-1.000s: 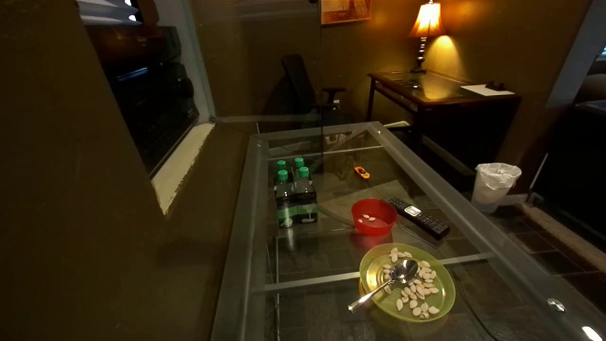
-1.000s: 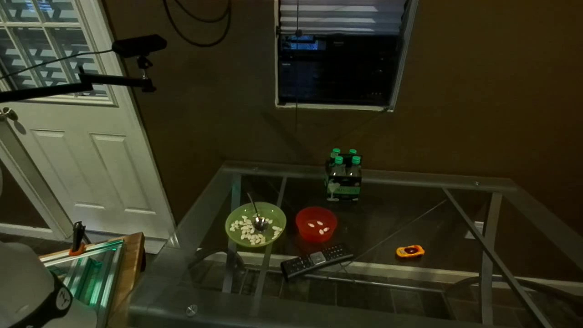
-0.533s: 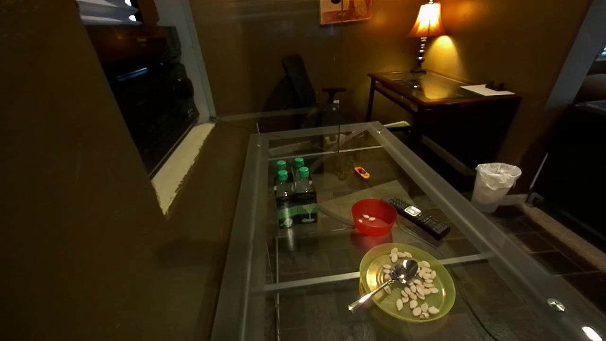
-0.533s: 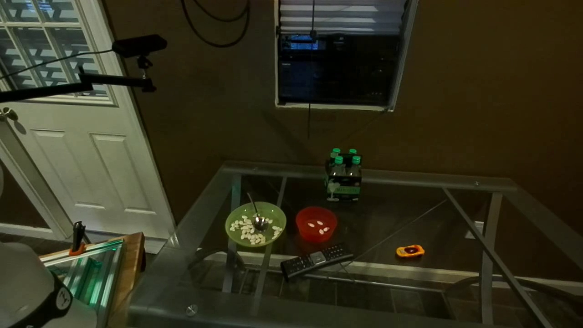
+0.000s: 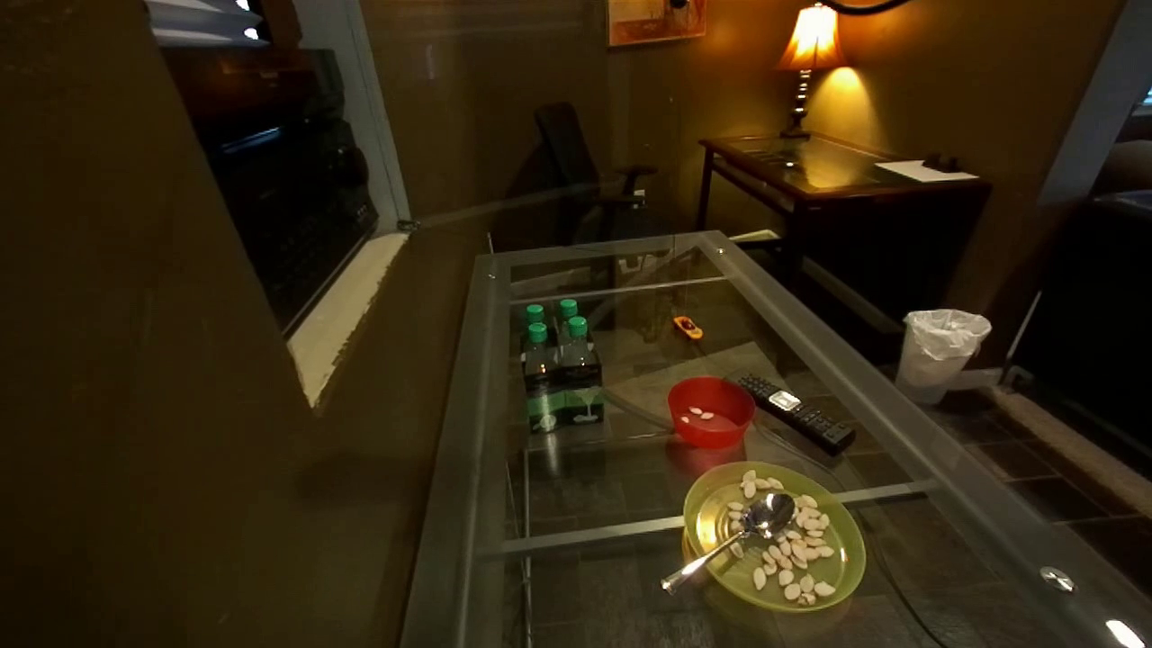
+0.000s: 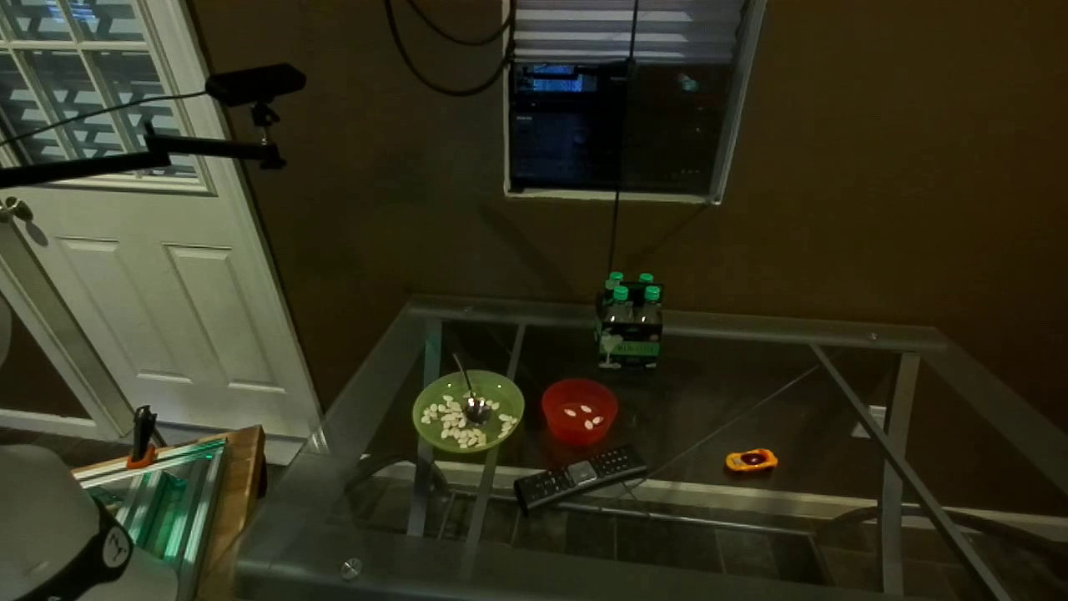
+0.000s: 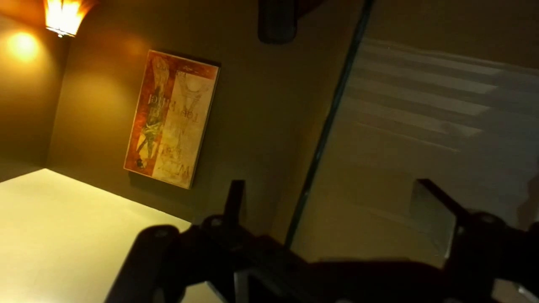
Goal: Open the glass door.
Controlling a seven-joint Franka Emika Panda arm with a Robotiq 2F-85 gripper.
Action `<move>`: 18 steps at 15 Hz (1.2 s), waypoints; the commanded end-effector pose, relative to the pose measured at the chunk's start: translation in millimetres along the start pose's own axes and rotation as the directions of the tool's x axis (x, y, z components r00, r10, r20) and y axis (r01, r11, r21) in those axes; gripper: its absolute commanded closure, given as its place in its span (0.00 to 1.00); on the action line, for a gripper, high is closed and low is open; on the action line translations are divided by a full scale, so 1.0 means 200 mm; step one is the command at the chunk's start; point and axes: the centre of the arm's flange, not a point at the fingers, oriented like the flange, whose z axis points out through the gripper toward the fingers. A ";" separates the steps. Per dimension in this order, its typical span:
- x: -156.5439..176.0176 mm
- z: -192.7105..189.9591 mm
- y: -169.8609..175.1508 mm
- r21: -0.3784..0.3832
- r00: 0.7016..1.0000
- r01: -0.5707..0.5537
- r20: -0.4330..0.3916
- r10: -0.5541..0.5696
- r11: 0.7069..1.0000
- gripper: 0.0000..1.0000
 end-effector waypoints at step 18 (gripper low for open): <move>0.05 0.63 0.23 -0.243 0.958 -0.135 -0.278 0.064 0.961 0.00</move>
